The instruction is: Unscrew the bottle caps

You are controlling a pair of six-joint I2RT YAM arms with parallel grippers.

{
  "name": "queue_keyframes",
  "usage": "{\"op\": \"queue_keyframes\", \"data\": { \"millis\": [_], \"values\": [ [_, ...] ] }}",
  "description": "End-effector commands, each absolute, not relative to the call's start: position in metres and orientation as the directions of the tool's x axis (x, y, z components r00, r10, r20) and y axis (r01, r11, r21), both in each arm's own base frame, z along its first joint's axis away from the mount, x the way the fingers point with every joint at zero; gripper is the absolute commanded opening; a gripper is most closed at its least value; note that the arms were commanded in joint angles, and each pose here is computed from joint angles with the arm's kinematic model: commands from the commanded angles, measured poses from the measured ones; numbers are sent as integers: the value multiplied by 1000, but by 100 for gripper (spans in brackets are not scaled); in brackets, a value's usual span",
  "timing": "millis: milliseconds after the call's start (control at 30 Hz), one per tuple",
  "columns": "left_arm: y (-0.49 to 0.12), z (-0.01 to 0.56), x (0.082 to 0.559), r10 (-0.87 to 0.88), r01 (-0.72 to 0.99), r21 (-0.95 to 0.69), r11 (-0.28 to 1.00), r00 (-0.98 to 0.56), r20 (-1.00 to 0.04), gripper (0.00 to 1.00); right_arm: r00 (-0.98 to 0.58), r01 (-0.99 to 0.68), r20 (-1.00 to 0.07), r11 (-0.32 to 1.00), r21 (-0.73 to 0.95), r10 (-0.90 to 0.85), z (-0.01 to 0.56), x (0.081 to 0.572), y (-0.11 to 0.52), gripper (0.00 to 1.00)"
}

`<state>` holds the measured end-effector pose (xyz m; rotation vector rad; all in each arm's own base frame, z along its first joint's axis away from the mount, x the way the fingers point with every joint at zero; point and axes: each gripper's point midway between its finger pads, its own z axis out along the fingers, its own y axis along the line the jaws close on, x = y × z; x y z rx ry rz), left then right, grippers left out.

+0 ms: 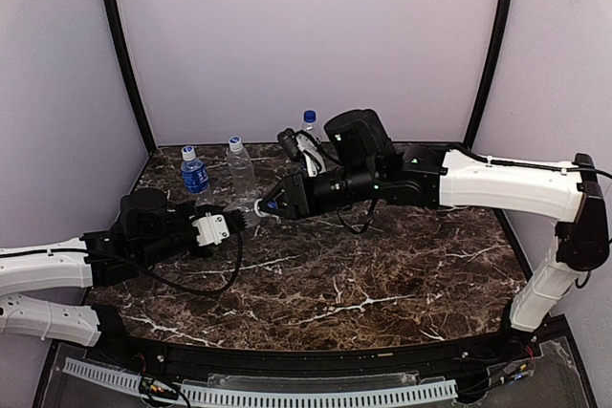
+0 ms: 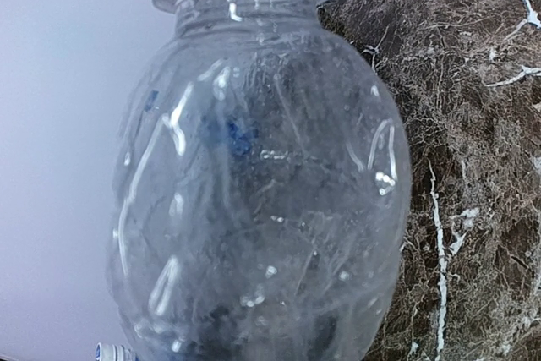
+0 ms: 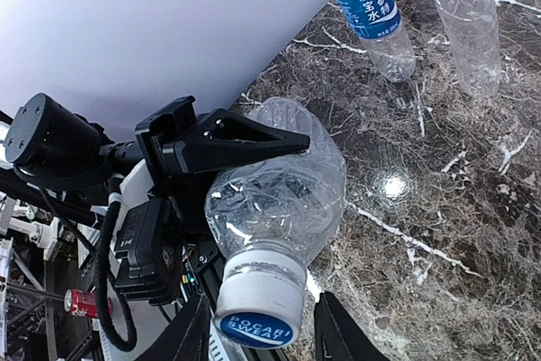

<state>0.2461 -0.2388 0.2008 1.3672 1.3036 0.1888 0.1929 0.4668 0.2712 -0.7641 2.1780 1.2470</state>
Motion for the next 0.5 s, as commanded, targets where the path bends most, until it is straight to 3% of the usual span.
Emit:
{"op": "queue_keyframes", "data": {
  "millis": [0, 200, 367, 467],
  "values": [
    [-236, 199, 246, 750, 550, 779, 301, 368, -550, 22, -710, -691, -667, 402, 600, -225, 273, 190, 471, 41],
    [-236, 198, 246, 750, 549, 780, 300, 369, -548, 22, -711, -692, -661, 409, 595, -240, 269, 189, 471, 26],
    [-238, 199, 245, 745, 559, 775, 295, 374, -553, 22, -685, -719, -682, 391, 574, -258, 271, 188, 471, 3],
    [-244, 182, 229, 735, 643, 736, 211, 392, -554, 22, -588, -803, -749, 331, 496, -305, 282, 180, 469, 0]
  ]
}}
